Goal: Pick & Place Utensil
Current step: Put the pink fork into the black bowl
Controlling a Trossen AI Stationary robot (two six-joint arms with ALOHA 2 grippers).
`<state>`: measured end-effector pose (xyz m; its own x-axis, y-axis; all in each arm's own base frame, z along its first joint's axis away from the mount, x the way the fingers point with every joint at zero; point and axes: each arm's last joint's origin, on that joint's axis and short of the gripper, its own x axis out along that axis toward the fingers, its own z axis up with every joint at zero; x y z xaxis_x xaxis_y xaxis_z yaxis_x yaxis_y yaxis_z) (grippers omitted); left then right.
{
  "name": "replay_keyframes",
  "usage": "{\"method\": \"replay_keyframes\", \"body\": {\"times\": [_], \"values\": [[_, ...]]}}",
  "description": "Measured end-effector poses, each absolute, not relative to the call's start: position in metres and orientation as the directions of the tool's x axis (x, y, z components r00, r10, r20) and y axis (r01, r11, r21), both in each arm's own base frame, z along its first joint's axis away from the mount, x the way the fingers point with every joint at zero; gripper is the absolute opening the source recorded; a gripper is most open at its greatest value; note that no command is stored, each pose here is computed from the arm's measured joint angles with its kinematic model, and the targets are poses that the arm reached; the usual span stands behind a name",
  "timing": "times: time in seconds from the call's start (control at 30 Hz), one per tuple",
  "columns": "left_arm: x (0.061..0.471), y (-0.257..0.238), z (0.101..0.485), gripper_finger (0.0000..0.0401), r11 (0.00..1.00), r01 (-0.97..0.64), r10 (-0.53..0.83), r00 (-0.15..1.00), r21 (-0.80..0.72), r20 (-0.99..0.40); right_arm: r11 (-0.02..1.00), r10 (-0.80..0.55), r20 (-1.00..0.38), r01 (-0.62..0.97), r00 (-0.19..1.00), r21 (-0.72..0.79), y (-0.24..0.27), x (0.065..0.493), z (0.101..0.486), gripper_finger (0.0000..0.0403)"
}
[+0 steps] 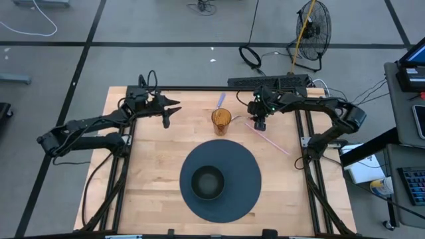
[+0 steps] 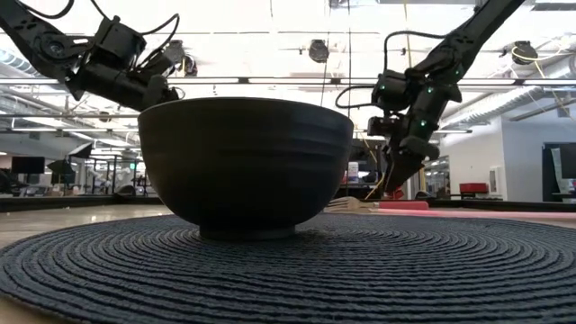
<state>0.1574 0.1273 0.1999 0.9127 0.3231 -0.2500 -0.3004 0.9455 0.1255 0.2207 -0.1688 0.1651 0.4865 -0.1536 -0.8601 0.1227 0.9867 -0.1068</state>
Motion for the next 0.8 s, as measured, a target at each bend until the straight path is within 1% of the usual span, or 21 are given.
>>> {"method": "replay_keyframes", "body": {"times": [0.3,0.5,0.8], "values": [[0.158,0.126,0.202,0.0129,0.958,-0.268,0.284,0.931,0.101,-0.23,0.981,-0.159,-0.879,0.171,0.449,-0.09,-0.177,0.203,0.151,0.013],[0.159,0.126,0.204,0.0129,0.957,-0.273,0.288,0.935,0.097,-0.21,0.979,-0.166,-0.877,0.184,0.452,-0.09,-0.174,0.196,0.139,0.013],[0.159,0.126,0.204,0.0129,0.958,-0.275,0.286,0.935,0.082,-0.21,0.969,-0.214,-0.865,0.213,0.453,-0.128,-0.176,0.193,0.135,0.013]]}}
